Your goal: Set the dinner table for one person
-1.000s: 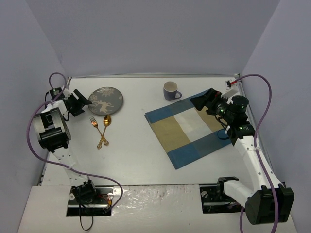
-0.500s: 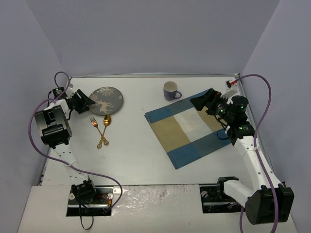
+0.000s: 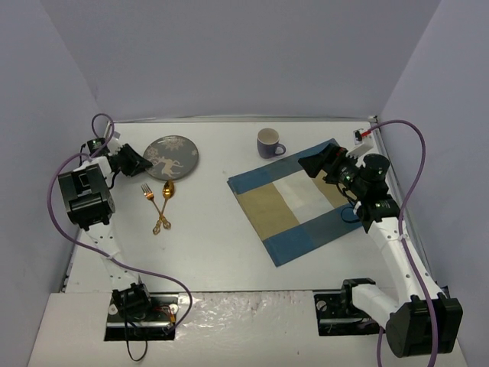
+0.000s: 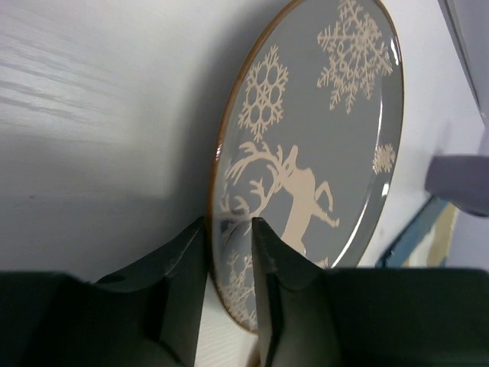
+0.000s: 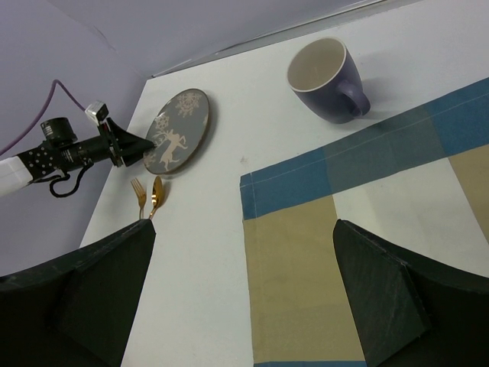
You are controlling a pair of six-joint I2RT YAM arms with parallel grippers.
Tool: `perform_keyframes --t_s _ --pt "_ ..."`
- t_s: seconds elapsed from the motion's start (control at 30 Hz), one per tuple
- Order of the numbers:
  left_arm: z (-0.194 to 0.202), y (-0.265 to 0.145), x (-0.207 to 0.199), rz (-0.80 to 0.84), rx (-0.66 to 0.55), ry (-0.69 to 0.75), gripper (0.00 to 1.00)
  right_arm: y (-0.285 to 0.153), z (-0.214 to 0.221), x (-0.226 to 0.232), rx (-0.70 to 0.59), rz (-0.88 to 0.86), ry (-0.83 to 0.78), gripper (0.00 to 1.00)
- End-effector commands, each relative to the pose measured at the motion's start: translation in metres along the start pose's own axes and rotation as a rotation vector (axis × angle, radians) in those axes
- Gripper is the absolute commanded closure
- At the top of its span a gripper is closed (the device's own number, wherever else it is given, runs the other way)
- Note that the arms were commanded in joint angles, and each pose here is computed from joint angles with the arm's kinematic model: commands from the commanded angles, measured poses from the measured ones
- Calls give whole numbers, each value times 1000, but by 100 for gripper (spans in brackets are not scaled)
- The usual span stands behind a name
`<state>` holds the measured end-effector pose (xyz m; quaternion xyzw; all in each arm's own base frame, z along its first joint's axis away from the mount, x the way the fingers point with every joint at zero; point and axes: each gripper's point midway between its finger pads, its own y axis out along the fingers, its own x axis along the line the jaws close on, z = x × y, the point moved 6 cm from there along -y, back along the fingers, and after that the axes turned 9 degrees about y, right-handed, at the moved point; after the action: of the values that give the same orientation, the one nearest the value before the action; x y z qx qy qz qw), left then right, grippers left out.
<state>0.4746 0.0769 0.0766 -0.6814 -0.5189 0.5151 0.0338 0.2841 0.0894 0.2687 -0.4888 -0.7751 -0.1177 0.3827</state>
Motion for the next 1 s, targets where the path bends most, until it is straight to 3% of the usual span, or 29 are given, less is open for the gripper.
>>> perform_keyframes --t_s 0.0,0.07,0.17,0.57,0.97 --pt "23 13 12 -40 73 -45 90 -6 -18 23 -85 -94 -79 0" --pt "15 10 5 -8 42 -37 97 -7 -18 24 -87 -92 -82 0" --pt "2 3 -8 34 -4 -52 100 -9 -18 25 -90 -94 -83 0" --pt "-50 -56 -92 254 -253 -59 100 -17 -23 34 -110 -109 -91 0" --pt "-51 -99 -151 459 -348 -88 100 -23 -25 41 -121 -125 -90 0"
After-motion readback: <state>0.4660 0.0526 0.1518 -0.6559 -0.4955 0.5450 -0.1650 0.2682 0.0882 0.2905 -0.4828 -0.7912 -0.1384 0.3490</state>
